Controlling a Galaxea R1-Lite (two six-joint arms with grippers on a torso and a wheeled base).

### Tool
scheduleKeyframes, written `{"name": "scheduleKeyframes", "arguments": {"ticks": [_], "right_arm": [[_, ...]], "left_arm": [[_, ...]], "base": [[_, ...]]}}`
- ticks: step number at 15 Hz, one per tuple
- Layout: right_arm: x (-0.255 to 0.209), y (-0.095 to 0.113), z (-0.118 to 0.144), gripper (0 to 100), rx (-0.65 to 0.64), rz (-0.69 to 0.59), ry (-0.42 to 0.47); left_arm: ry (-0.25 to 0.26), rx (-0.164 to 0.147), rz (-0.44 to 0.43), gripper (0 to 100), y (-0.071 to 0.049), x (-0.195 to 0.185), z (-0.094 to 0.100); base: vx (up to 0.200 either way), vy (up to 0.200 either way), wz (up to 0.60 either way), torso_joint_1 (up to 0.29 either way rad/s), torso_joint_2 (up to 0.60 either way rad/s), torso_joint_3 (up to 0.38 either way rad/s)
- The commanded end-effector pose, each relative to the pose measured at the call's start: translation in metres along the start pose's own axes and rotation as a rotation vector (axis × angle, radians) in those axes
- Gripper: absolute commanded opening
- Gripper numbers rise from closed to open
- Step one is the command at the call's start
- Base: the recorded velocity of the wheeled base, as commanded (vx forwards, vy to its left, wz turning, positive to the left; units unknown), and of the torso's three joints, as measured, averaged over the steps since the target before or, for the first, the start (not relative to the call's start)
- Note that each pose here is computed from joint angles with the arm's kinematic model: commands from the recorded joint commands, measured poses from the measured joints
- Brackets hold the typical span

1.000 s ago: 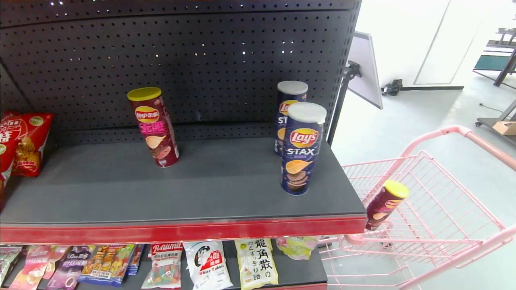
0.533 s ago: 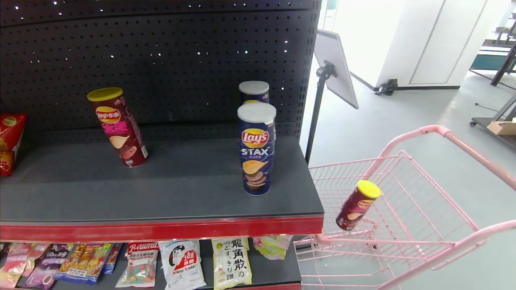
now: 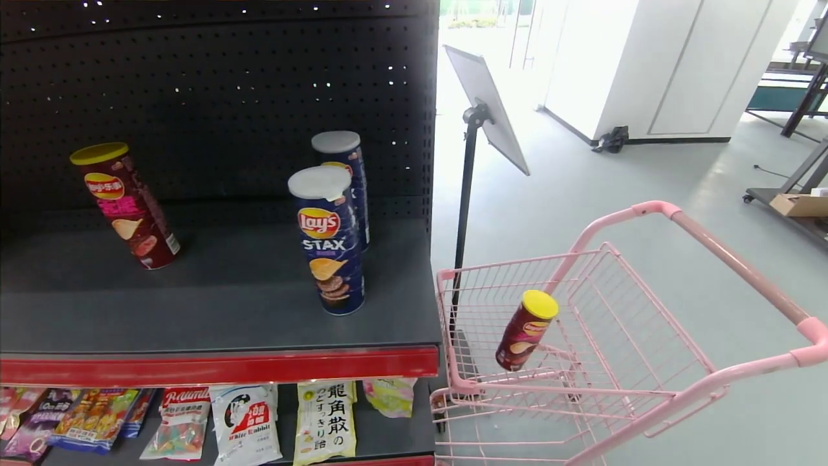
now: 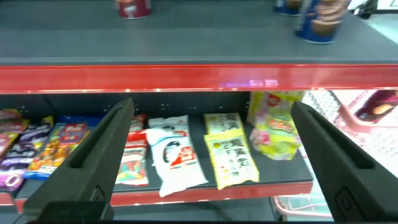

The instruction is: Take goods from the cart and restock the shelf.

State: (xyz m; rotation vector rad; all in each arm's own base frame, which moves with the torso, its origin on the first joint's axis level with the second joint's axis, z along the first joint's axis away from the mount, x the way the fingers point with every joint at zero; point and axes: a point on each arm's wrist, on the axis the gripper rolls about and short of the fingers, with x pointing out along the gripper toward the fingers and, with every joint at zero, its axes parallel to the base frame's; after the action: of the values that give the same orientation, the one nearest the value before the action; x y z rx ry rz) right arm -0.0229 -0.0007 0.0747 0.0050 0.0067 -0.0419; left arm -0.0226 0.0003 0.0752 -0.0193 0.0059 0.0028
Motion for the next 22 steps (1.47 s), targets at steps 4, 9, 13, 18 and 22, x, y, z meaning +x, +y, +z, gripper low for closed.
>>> {"name": "scheduleKeyframes", "arguments": {"ticks": [4,9,13,18,22], "right_arm": [[0.0001,0.0000,0.0000,100,-0.001,0.000,0.001],[0.0001,0.0000,0.0000,100,-0.001,-0.001,0.001],[0.0001,0.0000,-0.0001,100,0.001,-0.001,0.002],[0.0001,0.0000,0.0000,100,0.001,-0.001,0.001],[0.0001,0.0000,0.0000,100,0.001,-0.001,0.001]], "left_arm": [[0.000,-0.002,0.000,100,0.0000,0.0000,0.0000],[0.000,-0.002,0.000,100,0.0000,0.0000,0.0000],[0.000,-0.002,0.000,100,0.0000,0.0000,0.0000],[0.000,-0.002,0.002,100,0.0000,0.0000,0.0000],[0.000,-0.005,0.003,100,0.0001,0.0000,0.0000]], "base": [[0.000,0.000,0.00,0.000,0.00,0.000],[0.000,0.000,0.00,0.000,0.00,0.000],[0.000,0.000,0.00,-0.135,0.32,0.172],[0.000,0.000,0.00,-0.159,0.37,0.207],[0.000,0.000,0.00,-0.171,0.42,0.245]]}}
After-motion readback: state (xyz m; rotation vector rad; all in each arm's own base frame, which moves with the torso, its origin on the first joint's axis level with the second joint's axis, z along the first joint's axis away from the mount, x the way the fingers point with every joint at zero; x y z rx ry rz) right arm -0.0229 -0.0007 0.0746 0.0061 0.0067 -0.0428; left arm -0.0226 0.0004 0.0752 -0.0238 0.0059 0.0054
